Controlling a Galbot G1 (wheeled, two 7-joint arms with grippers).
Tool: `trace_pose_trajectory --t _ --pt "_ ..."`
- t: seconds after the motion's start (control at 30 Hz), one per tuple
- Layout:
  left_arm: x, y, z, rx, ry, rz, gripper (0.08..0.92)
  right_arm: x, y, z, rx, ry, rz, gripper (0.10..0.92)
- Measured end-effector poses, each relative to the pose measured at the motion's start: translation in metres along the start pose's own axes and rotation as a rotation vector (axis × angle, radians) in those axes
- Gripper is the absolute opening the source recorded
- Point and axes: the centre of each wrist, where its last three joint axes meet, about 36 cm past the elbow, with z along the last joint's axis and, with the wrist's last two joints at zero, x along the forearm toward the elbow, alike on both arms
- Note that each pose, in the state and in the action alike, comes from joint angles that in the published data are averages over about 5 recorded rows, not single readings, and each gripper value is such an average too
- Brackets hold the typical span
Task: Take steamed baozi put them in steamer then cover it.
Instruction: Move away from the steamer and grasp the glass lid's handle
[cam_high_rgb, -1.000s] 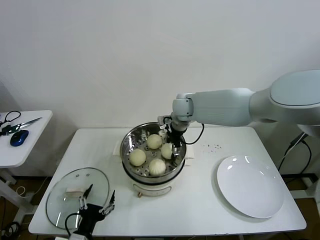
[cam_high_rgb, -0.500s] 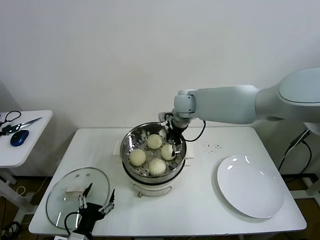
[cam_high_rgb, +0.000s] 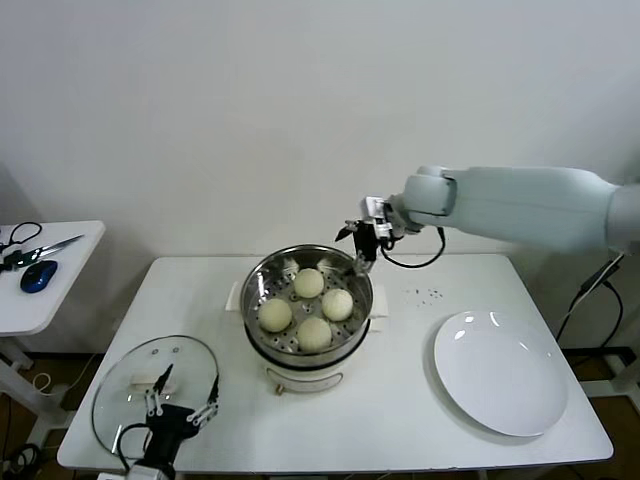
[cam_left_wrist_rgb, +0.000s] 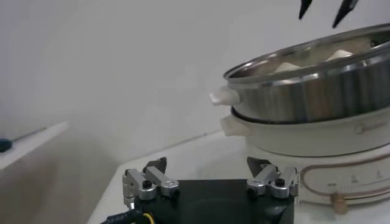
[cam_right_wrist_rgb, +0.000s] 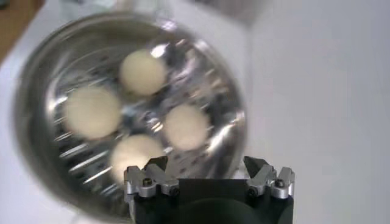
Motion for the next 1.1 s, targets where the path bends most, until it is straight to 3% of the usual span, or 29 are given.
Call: trace_pose_trajectory --t 0.27,0.57,0.8,1.1 --pt "0.000 0.005 -0.007 -0.028 -0.013 -0.046 0.823 0.006 0.059 0.064 -0.176 -0.271 0.283 0.823" --pt "0.000 0.013 -0.018 -0.109 -0.025 -0.104 0.823 -0.001 0.130 0.109 -0.412 -0.472 0.521 0.823" --pt "-0.001 0.022 -0.026 -0.286 -0.015 -0.154 0.823 0.001 0.177 0.133 -0.552 -0.533 0.670 0.823" --pt "-0.001 0.029 -0.032 -0.724 0.024 -0.193 0.823 0.006 0.237 0.158 -0.716 -0.527 0.806 0.823"
